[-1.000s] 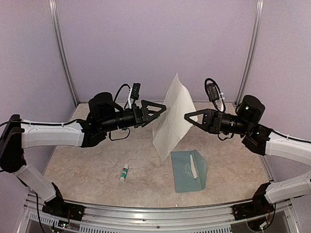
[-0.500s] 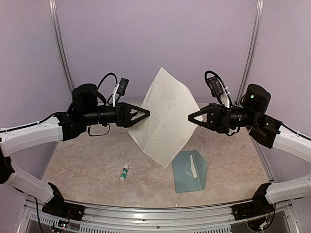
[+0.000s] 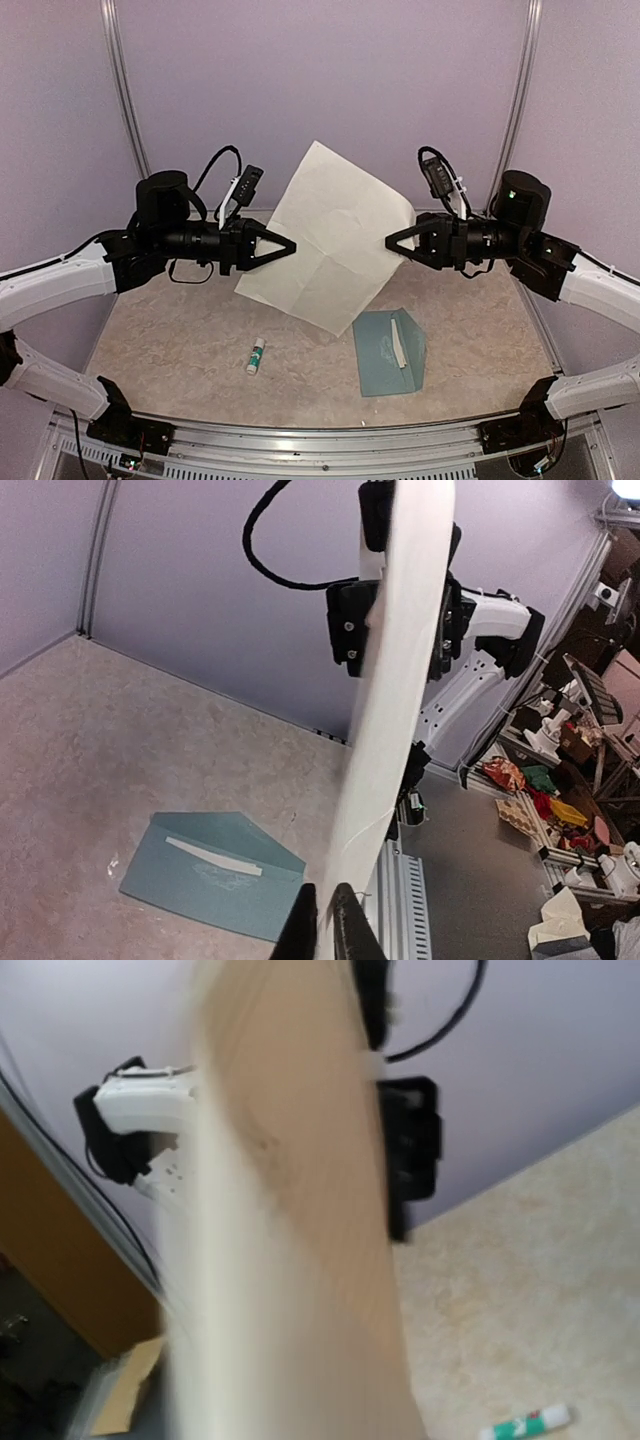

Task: Place the letter into the envelope and seal it

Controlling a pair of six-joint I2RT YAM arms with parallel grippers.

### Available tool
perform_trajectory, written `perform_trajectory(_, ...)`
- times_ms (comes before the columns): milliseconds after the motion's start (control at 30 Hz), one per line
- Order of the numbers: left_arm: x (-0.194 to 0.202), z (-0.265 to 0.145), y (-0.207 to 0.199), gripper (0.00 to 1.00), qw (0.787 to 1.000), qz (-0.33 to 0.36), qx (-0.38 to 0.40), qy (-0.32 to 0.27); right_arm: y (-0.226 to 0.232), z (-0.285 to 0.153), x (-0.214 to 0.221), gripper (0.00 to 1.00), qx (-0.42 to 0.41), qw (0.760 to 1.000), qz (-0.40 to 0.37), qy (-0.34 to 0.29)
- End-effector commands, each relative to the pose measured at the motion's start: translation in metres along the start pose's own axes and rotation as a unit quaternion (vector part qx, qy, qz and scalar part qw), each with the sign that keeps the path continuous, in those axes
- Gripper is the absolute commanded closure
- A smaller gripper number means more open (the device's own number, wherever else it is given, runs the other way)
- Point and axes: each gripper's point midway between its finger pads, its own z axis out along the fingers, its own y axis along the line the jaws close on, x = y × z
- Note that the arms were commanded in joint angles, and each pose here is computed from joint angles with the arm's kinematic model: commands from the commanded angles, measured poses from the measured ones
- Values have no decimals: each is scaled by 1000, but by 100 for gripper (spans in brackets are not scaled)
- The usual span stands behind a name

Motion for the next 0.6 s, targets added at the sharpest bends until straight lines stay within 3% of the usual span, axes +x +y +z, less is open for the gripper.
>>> perform_trajectory(0, 4, -5, -13, 100, 999, 21, 24, 13, -14, -6, -5, 45, 31, 999, -9, -4)
perform_trajectory(100, 9, -4, -17, 100, 999, 21, 31, 30, -25, -12, -7, 23, 58, 998, -27, 0)
perform_trajectory(200, 16, -1, -25, 100, 997, 21, 42, 55, -36, -20, -11, 9, 88, 995, -47, 7)
perform_trajectory(367, 26, 9, -42, 100, 994, 22, 64, 90, -32, -17, -15, 1, 71, 995, -65, 29)
perform_trajectory(567, 32, 18, -55, 100, 990, 19, 82, 115, -24, -10, 0, 1, 12, 994, -64, 84)
